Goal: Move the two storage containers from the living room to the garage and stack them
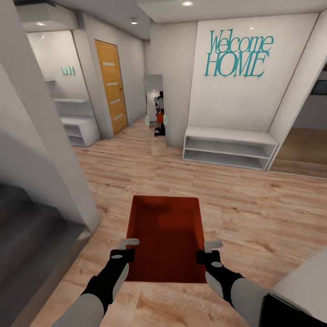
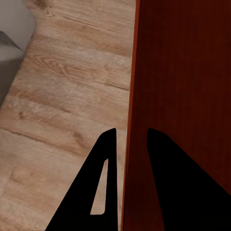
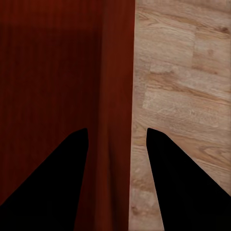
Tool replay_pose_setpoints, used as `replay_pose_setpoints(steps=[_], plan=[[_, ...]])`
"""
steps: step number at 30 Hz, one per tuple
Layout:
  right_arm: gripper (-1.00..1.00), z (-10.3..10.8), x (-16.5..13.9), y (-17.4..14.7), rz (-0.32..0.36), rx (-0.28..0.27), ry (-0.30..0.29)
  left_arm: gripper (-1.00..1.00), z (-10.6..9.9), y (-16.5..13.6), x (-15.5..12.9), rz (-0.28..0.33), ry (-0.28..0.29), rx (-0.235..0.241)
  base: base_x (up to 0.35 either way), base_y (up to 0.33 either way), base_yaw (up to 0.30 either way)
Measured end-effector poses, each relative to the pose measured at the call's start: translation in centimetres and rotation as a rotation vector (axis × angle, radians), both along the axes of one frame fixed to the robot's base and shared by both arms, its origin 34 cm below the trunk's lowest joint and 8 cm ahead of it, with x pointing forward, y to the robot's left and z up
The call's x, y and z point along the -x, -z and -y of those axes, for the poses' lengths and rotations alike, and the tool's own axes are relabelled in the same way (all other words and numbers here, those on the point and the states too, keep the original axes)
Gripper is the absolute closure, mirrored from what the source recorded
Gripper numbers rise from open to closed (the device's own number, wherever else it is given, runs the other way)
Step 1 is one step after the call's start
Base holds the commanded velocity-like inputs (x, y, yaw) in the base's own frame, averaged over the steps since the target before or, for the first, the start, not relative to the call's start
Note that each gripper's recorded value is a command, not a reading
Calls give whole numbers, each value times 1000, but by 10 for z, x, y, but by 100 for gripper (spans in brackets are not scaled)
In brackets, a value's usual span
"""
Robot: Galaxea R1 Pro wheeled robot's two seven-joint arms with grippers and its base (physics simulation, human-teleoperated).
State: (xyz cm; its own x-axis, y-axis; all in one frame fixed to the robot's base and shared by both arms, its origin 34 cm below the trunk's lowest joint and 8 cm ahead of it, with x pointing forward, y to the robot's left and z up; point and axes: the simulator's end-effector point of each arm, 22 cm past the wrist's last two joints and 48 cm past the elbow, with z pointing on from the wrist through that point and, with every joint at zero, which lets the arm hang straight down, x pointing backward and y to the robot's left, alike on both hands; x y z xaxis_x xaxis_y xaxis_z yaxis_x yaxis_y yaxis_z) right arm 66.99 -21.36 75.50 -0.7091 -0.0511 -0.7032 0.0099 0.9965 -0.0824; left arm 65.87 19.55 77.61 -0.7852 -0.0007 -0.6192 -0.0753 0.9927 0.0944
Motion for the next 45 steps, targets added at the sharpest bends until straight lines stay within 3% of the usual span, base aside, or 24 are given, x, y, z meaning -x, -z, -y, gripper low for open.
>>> replay_pose_setpoints(steps=[45], plan=[[100, 0, 0, 0, 0, 0, 0, 100, 0, 0, 0, 0, 0, 0, 322, 0, 0]])
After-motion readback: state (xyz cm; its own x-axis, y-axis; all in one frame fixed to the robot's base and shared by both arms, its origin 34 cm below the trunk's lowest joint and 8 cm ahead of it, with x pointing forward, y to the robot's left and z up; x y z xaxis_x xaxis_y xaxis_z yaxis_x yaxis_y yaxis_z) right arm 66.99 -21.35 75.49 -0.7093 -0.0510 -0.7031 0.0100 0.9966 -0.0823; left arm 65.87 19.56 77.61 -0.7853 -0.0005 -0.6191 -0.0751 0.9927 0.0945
